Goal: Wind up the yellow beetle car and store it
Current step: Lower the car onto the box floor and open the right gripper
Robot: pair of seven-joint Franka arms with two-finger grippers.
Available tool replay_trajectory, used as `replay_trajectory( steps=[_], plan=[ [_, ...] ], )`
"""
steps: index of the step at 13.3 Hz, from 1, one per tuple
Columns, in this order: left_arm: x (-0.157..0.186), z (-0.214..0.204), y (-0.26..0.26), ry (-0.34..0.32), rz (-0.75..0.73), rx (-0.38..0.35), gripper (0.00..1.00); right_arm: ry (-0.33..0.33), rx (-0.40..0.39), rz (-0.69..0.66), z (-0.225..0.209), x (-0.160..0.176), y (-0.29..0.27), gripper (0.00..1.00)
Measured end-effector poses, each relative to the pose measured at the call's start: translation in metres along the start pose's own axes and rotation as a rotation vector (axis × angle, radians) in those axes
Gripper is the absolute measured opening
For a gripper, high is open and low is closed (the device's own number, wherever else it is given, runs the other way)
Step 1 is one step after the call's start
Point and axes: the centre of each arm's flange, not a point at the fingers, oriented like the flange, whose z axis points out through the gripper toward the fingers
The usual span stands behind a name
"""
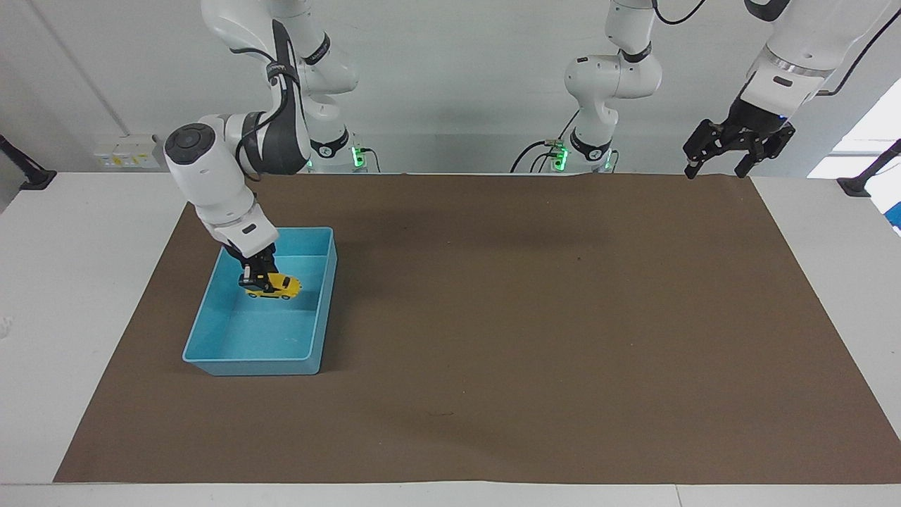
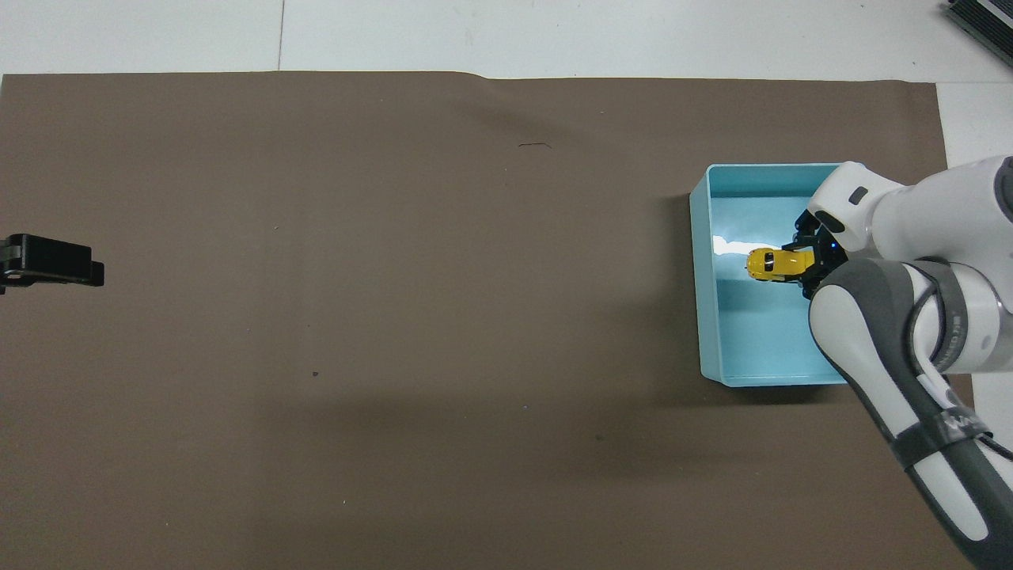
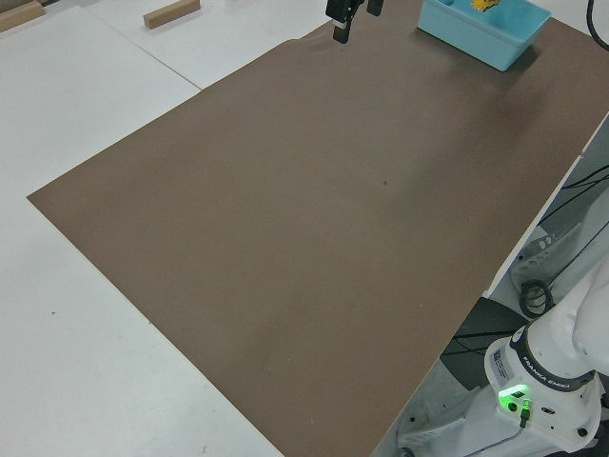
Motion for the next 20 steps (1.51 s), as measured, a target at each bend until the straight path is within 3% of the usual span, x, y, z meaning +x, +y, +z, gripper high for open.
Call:
replay_trajectory(
  steps=[5, 18, 20],
  plan=[
    [0.000, 0.000, 0.000, 0.000, 0.000, 0.000, 1.00, -0.003, -0.013, 0.001, 0.045, -0.005, -0.021, 0.41],
    [0.000, 0.000, 0.000, 0.000, 0.000, 0.000, 1.00, -0.006, -0.023, -0.017, 0.064, -0.011, -0.030, 0.41],
    [0.000, 0.000, 0.000, 0.000, 0.000, 0.000, 1.00, -0.006, -0.023, -0.017, 0.064, -0.011, -0.030, 0.60]
  ],
)
